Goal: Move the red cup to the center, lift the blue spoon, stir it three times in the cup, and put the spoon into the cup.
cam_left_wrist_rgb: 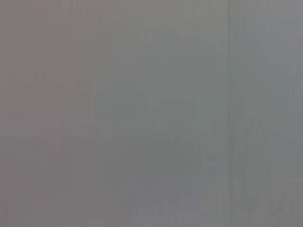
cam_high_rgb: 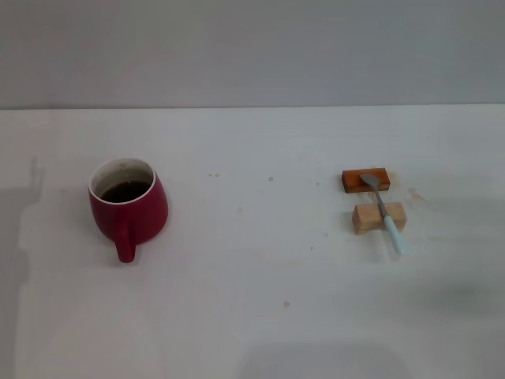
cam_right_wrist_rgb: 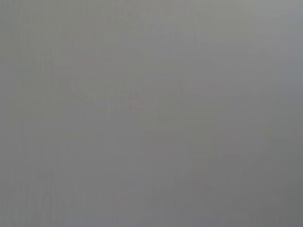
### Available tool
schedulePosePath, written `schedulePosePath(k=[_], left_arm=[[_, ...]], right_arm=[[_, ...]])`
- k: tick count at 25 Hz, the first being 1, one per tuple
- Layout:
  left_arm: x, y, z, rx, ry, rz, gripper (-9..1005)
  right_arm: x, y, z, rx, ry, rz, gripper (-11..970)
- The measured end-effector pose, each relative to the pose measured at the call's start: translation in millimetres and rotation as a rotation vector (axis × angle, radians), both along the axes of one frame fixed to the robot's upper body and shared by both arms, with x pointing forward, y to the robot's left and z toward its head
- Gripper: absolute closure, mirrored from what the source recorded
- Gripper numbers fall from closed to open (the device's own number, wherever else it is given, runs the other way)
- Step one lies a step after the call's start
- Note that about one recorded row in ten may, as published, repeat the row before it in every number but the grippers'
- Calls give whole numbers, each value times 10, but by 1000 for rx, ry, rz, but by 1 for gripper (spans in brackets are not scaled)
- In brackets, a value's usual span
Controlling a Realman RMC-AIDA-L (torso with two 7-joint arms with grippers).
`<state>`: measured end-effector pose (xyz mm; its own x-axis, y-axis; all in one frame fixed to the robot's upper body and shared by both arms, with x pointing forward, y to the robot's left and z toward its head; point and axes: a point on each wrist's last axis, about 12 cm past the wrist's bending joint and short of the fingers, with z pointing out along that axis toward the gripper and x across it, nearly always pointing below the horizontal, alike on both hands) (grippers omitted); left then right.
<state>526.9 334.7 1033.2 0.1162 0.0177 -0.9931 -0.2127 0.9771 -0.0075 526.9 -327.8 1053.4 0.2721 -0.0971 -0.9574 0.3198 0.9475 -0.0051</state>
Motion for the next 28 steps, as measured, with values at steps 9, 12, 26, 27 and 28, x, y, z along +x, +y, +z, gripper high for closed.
schedulePosePath(k=[9, 12, 26, 27, 28], left_arm=[[9, -10, -7, -3, 8, -5, 203], [15, -25, -32, 10, 32, -12, 202], [-78, -117, -235, 353, 211, -98, 635], [-92, -147, -252, 407, 223, -117, 671], [-109, -206, -285, 513, 246, -155, 706]], right_arm=[[-7, -1, -4, 2, 0, -4, 213], [-7, -3, -4, 2, 1, -4, 212], [-20, -27, -10, -3, 4, -9, 211], [-20, -29, -8, -4, 2, -9, 211], [-17, -29, -5, -4, 1, -9, 212]])
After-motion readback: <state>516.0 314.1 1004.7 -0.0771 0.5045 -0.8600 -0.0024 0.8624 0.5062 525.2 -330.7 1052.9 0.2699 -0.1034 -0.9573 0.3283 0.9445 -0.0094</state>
